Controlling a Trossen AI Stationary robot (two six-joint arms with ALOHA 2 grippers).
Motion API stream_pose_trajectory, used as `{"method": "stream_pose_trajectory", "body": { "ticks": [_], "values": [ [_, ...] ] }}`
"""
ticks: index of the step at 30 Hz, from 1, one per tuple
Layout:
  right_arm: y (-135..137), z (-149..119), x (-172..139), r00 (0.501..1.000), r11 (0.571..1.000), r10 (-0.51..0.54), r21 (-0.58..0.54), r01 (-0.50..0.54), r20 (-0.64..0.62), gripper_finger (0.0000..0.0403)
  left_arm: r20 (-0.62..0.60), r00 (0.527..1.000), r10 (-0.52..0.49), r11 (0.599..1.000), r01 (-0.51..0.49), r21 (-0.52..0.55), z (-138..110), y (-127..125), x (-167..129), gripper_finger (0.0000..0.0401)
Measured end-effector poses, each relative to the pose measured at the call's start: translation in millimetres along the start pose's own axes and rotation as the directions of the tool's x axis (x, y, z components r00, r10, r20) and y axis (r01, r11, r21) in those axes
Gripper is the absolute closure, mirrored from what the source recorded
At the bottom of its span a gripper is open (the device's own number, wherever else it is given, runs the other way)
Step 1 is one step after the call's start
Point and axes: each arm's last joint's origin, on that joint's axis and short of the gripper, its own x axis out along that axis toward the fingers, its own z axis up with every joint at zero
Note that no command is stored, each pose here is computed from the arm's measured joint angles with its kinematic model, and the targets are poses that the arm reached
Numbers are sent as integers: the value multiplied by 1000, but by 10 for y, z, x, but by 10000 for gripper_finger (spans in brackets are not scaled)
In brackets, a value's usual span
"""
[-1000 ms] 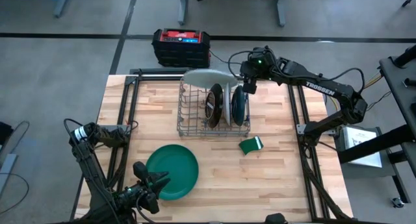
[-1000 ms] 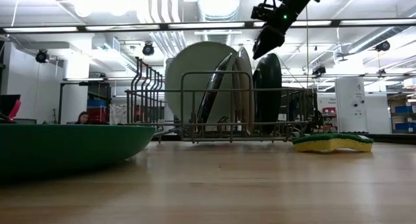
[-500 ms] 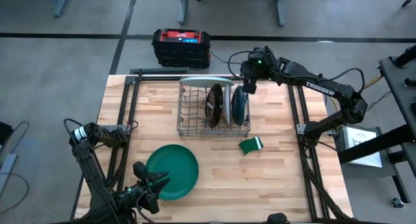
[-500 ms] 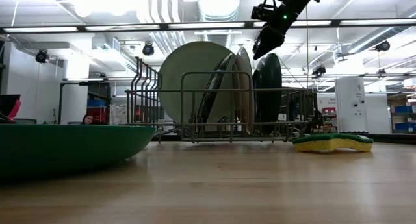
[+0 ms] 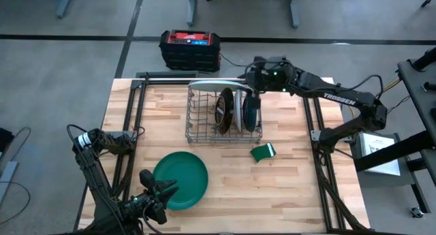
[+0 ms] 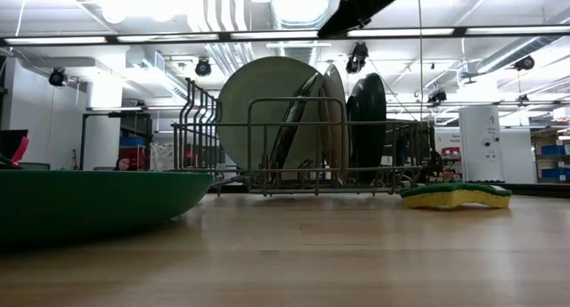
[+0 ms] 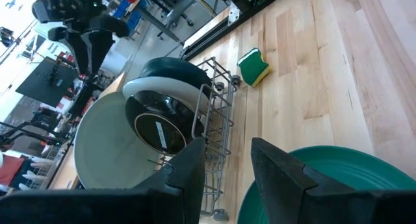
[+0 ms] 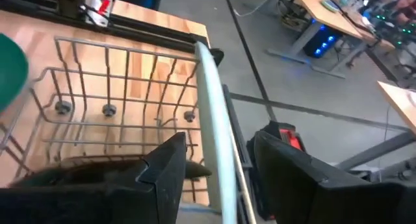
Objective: Sort dishes
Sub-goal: Put the white plate into the dish rack
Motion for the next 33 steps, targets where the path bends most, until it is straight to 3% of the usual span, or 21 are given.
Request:
{"method": "stream_pose_trajectory", "body": {
  "ticks": [5,10,18,22,29,33],
  "values": [
    [93,13,229,1000,1000,-16,-21,16,-4,232,0,1000,0,1000,0,0,0,1,0,285],
    [97,-108,488,993,996,-76,-46,72,-94,224,0,1000,0,1000,0,0,1,1,0,285],
    [83,-237,687,984,995,-88,-60,80,-157,224,0,1000,0,1000,0,0,0,0,0,285],
    [69,-257,717,983,994,-93,-72,82,-161,262,-1,1000,0,1000,0,0,1,1,1,285],
    [-7,-184,662,978,985,-154,-98,141,-143,387,0,1000,0,1000,0,0,0,2,0,285],
    [-77,-59,597,973,976,-196,-123,180,-125,389,-1,1000,0,1000,0,0,0,2,1,285]
  ]
}}
